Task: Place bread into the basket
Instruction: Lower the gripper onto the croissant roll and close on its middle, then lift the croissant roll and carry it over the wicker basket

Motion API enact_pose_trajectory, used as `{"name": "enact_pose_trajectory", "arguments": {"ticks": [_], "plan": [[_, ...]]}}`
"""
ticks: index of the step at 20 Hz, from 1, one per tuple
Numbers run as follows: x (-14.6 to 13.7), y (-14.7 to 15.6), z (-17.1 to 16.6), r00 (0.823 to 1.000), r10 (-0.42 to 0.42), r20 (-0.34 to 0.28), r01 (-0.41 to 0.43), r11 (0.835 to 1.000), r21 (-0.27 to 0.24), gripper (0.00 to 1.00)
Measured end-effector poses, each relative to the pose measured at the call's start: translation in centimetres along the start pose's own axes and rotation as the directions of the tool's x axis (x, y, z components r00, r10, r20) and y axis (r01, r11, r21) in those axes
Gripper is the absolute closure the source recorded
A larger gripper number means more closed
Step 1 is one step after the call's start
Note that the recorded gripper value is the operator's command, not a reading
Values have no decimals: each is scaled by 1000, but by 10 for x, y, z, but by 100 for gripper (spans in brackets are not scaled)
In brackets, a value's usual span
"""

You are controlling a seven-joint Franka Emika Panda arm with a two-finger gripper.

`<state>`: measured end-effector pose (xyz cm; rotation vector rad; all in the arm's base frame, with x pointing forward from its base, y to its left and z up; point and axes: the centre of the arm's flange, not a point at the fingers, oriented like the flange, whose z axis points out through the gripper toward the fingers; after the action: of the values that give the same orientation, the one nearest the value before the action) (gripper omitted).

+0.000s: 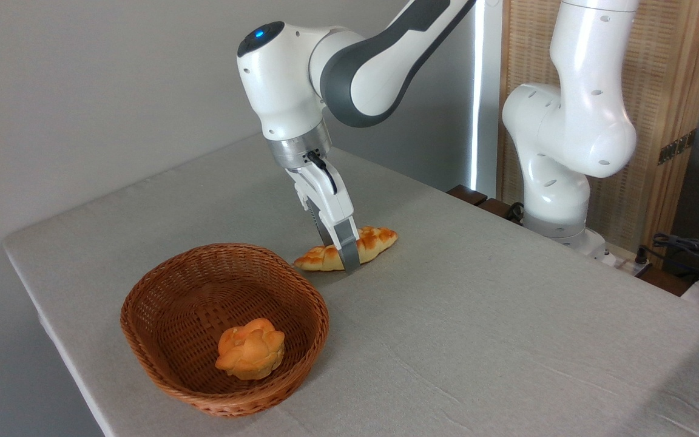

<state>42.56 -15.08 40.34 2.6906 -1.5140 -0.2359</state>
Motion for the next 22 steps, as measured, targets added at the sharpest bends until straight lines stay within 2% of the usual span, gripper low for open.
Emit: {"name": "enact_pose_trajectory", "arguments": {"ticks": [12, 18, 20, 22], "plan": [[0, 1, 1, 1000, 1, 2, -1, 1000, -3, 90], [2, 4, 0, 1000, 7, 3, -7, 1000, -7, 89], [1, 6, -7, 1000, 8, 30, -7, 1000, -30, 89], [0, 8, -30, 998, 11, 60, -8, 998, -58, 89]]}}
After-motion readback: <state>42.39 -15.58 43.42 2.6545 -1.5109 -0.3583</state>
